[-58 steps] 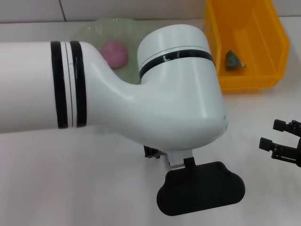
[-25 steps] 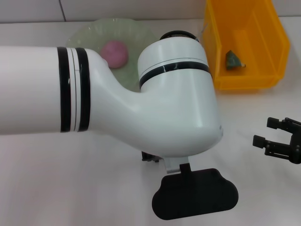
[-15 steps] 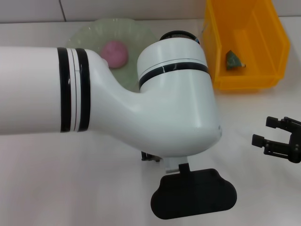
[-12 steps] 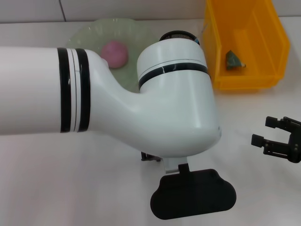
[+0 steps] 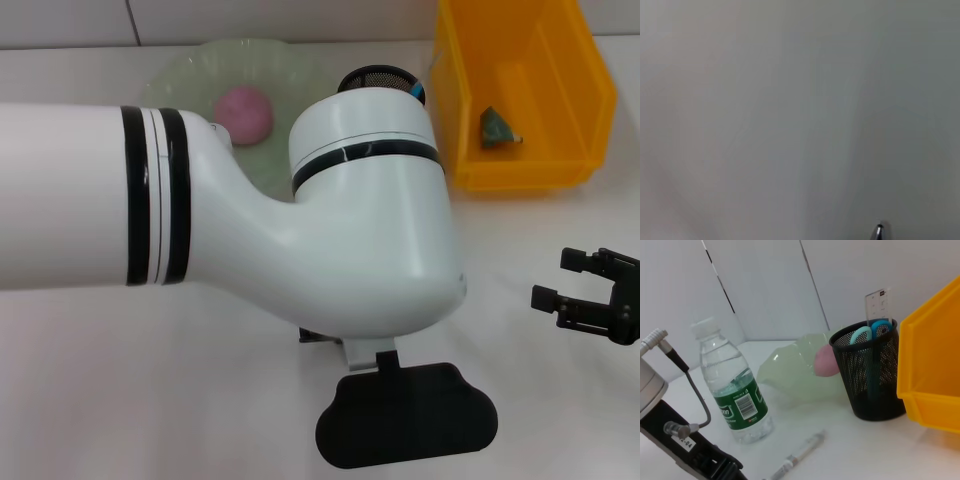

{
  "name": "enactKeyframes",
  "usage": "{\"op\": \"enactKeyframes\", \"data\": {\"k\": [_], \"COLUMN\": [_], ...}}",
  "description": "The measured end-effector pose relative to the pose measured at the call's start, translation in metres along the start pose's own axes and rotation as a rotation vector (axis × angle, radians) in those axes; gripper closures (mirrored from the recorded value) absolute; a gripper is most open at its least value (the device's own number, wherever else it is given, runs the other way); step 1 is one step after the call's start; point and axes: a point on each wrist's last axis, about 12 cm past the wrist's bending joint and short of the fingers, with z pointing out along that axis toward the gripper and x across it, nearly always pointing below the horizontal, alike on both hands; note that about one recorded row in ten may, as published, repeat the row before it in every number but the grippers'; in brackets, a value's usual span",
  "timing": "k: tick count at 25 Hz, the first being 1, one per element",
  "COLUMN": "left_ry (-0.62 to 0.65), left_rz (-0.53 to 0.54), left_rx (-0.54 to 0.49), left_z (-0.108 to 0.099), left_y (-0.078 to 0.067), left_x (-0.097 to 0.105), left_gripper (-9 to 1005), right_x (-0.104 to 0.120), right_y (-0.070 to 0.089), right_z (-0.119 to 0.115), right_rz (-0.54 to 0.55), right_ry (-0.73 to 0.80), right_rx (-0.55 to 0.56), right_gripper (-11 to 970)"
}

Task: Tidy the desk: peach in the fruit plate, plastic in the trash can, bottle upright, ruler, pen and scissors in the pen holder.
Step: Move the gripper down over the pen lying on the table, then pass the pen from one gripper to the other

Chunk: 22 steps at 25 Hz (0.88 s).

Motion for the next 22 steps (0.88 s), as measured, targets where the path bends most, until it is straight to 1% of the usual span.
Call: {"op": "enactKeyframes", "data": {"k": [8, 10, 11, 12, 14, 15, 16, 18, 19, 20, 21, 22], "left_ry": [0.006, 0.014, 0.035, 0.049, 0.060, 0.064, 0.064, 0.074, 0.083, 0.103, 0.103, 0.113], "left_rz": [0.012, 0.009, 0.002, -0.005, -0.011, -0.015, -0.015, -0.019, -0.019, -0.018, -0.018, -0.019], "left_rx": [-0.017, -0.025, -0.037, -0.047, -0.055, -0.067, -0.067, -0.081, -0.090, -0.102, -0.102, -0.110], "left_z": [-0.002, -0.003, -0.005, -0.006, -0.007, -0.010, -0.010, -0.014, -0.017, -0.021, -0.021, -0.024], "left_y": [0.002, 0.003, 0.005, 0.007, 0.008, 0.010, 0.010, 0.013, 0.014, 0.016, 0.016, 0.017], "left_x": [0.000, 0.001, 0.002, 0.002, 0.003, 0.002, 0.002, 0.000, -0.001, -0.003, -0.003, -0.004], "left_gripper": [836, 848, 853, 859, 865, 865, 865, 865, 865, 865, 865, 865], "right_x": [-0.001, -0.004, -0.004, -0.007, -0.015, -0.026, -0.026, -0.037, -0.042, -0.051, -0.051, -0.055], "right_y": [-0.001, -0.003, -0.003, -0.004, -0.006, -0.010, -0.010, -0.013, -0.015, -0.020, -0.020, -0.021], "right_z": [0.001, 0.001, 0.001, 0.002, 0.004, 0.006, 0.006, 0.007, 0.008, 0.011, 0.011, 0.013], "right_rz": [0.006, 0.034, 0.034, 0.057, 0.147, 0.272, 0.272, 0.390, 0.459, 0.582, 0.582, 0.631], "right_ry": [0.001, -0.016, -0.016, -0.030, -0.070, -0.118, -0.118, -0.152, -0.163, -0.166, -0.166, -0.161], "right_rx": [0.004, 0.011, 0.011, 0.014, 0.016, 0.005, 0.005, -0.016, -0.030, -0.062, -0.062, -0.082], "right_gripper": [126, 126, 126, 126, 126, 126, 126, 126, 126, 126, 127, 127]}}
